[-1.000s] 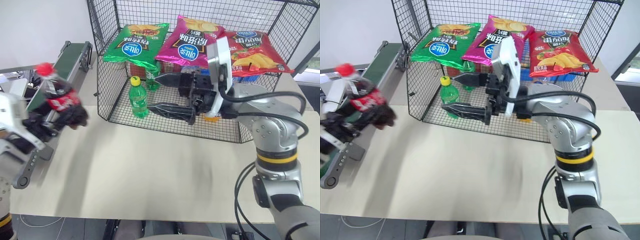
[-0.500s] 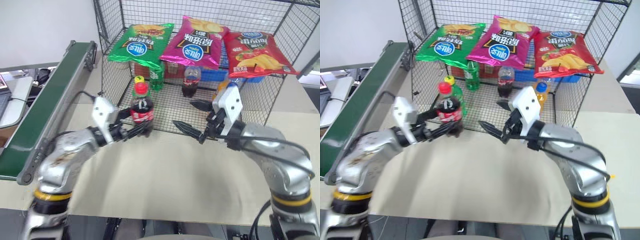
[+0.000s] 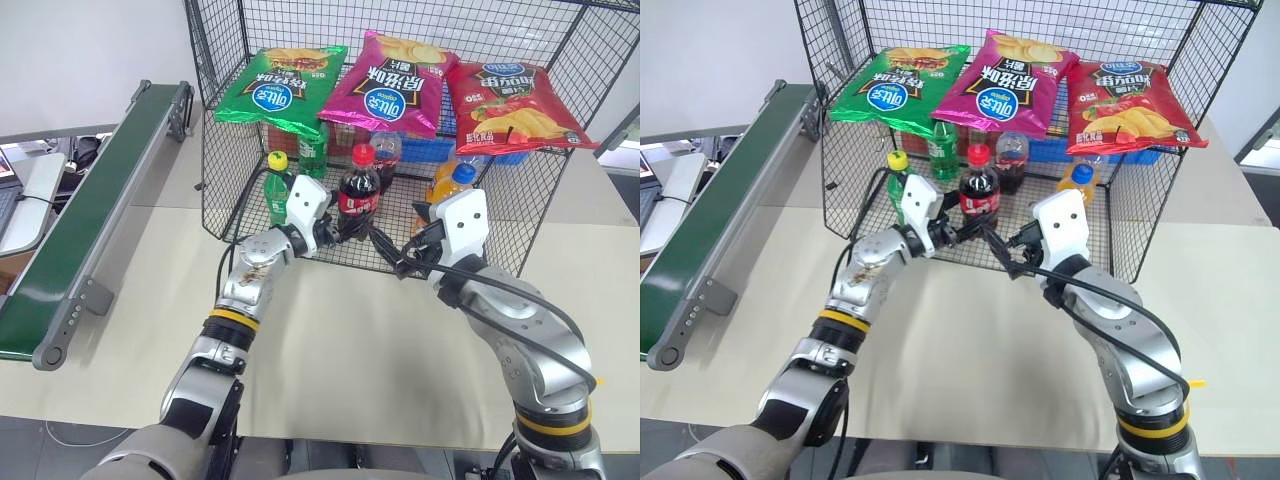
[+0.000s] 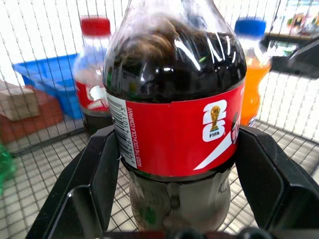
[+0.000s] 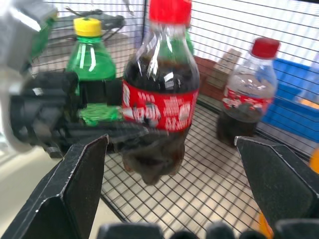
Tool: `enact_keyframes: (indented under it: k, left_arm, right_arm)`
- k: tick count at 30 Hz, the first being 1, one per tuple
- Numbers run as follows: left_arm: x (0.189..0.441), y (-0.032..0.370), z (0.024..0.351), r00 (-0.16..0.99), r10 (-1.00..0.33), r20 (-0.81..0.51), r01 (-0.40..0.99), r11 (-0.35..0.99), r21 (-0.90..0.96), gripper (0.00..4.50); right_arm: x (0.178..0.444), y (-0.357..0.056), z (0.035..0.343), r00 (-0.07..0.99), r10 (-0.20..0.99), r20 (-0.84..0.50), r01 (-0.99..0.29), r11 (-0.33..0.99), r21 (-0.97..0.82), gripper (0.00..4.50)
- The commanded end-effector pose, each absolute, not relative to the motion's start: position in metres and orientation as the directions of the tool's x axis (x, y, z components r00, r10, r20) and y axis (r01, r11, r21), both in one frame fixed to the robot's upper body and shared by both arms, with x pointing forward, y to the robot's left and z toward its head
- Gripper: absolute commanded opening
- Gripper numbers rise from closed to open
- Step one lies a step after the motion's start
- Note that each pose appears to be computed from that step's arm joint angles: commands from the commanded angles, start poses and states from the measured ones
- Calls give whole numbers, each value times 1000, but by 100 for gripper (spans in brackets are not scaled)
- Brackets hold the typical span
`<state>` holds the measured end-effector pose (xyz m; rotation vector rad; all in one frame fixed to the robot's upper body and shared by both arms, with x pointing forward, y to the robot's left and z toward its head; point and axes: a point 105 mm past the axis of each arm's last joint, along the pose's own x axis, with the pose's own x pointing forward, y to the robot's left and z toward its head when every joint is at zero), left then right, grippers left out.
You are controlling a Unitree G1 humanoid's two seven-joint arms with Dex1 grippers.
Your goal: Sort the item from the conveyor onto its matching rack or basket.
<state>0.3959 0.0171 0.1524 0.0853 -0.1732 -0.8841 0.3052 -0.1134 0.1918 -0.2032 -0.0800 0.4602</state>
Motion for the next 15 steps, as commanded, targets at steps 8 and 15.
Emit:
enact_keyframes:
  k: [8, 15]
  left_arm:
    - [417, 2, 161, 660, -727, 187, 705, 686, 181, 293]
    - [418, 3, 152, 668, -723, 176, 707, 690, 152, 430]
  right_arm:
    - [290, -108, 193, 884, 464, 54, -444, 870, -214, 450]
    - [293, -106, 196, 878, 474, 63, -452, 867, -211, 450]
